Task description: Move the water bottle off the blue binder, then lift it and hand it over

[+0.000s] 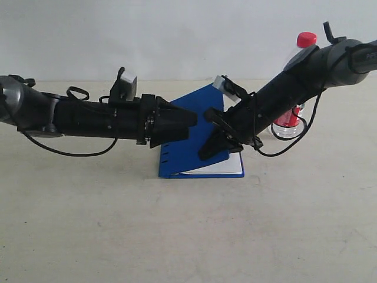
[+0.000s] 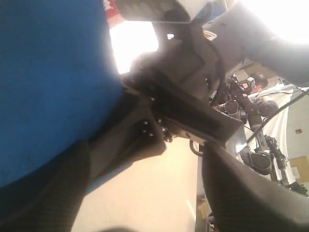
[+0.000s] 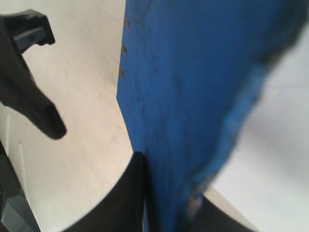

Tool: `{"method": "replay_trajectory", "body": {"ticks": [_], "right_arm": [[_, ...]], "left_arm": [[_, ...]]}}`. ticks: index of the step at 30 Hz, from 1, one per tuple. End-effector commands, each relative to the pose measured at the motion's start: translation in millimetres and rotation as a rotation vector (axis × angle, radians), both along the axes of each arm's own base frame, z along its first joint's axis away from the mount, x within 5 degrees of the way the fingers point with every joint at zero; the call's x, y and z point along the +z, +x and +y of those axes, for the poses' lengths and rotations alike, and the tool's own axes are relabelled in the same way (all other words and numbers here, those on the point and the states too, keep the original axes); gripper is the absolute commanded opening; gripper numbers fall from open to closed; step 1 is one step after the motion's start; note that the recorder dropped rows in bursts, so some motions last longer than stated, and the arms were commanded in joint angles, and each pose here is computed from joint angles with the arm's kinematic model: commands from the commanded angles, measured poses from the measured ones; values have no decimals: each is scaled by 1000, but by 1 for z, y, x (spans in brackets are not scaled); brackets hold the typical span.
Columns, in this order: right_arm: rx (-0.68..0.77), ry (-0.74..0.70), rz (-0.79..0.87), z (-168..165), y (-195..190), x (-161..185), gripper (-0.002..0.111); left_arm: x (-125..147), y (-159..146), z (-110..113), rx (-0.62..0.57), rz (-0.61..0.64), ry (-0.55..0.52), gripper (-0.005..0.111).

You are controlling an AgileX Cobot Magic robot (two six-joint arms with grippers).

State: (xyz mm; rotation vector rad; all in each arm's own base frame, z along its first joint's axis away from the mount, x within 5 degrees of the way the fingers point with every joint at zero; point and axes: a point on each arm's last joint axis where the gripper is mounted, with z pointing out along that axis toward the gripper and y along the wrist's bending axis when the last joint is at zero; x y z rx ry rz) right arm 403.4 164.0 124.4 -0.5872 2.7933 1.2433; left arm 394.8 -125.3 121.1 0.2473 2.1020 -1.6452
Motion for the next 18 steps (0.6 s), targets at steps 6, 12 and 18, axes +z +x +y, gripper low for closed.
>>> {"method": "replay_trajectory", "body": {"ticks": [6, 12, 18], "right_arm": [[23, -55, -26, -5, 0, -5, 0], [-87, 0, -58, -1, 9, -2, 22], [-157, 12, -96, 0, 16, -1, 49]], "left_arm": [[-2, 18, 61, 197, 44, 60, 56], [-5, 14, 80, 164, 42, 99, 56], [-5, 15, 81, 178, 42, 88, 56]]}}
